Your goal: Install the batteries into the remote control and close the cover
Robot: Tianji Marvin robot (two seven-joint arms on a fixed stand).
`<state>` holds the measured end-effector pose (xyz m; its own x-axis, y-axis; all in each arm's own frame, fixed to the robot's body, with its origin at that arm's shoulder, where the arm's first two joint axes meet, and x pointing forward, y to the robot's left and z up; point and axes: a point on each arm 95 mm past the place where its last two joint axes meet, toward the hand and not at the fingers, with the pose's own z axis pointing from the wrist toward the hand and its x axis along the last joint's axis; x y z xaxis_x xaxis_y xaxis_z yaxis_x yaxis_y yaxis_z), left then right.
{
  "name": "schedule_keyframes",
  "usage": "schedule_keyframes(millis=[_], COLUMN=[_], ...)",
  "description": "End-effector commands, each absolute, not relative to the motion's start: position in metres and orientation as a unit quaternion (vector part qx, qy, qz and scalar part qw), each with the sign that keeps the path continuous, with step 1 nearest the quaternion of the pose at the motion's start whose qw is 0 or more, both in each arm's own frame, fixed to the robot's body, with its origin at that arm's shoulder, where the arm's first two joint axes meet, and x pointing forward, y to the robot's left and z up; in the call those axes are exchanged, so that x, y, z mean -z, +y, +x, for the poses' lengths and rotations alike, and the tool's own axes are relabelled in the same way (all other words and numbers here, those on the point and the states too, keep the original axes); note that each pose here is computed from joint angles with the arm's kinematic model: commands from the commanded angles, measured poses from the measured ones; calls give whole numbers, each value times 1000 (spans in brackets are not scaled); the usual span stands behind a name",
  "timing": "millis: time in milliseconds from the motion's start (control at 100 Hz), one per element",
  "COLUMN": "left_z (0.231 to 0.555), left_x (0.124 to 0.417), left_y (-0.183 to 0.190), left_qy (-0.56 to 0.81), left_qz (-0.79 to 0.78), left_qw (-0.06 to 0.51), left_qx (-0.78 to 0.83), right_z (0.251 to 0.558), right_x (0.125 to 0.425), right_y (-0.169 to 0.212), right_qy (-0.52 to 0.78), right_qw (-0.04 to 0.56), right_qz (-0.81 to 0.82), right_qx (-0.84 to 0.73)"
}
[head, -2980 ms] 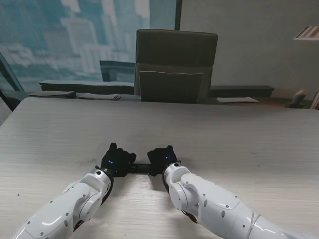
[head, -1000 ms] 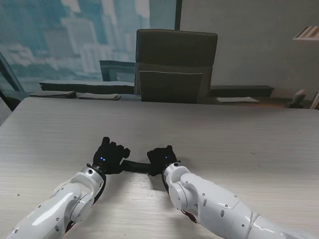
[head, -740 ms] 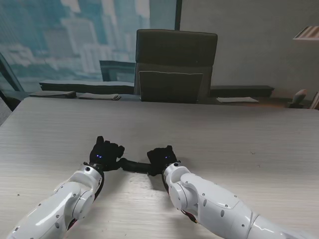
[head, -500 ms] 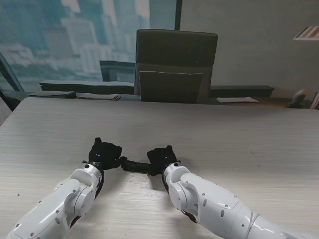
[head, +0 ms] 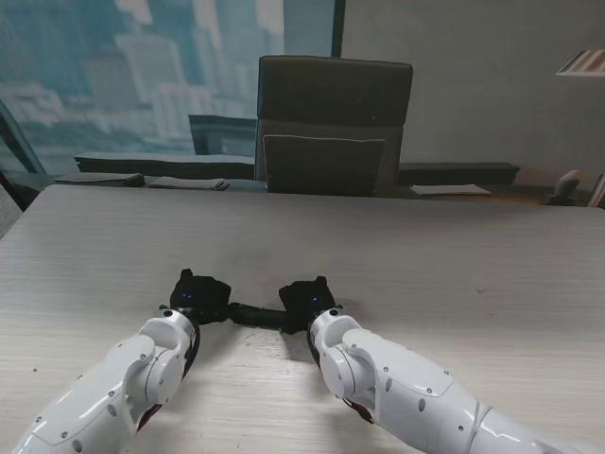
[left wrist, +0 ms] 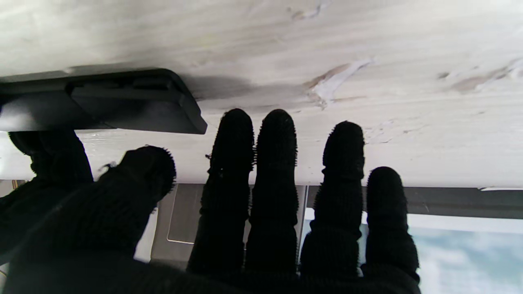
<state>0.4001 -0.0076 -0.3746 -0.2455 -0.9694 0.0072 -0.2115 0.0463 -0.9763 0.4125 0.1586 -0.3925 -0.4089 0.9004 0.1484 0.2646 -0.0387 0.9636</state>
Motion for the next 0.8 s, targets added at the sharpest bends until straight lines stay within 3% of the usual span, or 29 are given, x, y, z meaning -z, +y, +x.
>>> schedule_keyframes(millis=[0, 790], left_z=[400, 406], left_x=[378, 395], left_y=[-8, -19], left_qy=[618, 648], left_qz=[-488, -481], left_qw=[376, 369], left_qx=[488, 461], right_z=[398, 399], right_x=[421, 421], right_y=[149, 148], right_qy=[655, 655], right_qw=[273, 275], right_qz=[478, 479], right_qx=[-517, -516])
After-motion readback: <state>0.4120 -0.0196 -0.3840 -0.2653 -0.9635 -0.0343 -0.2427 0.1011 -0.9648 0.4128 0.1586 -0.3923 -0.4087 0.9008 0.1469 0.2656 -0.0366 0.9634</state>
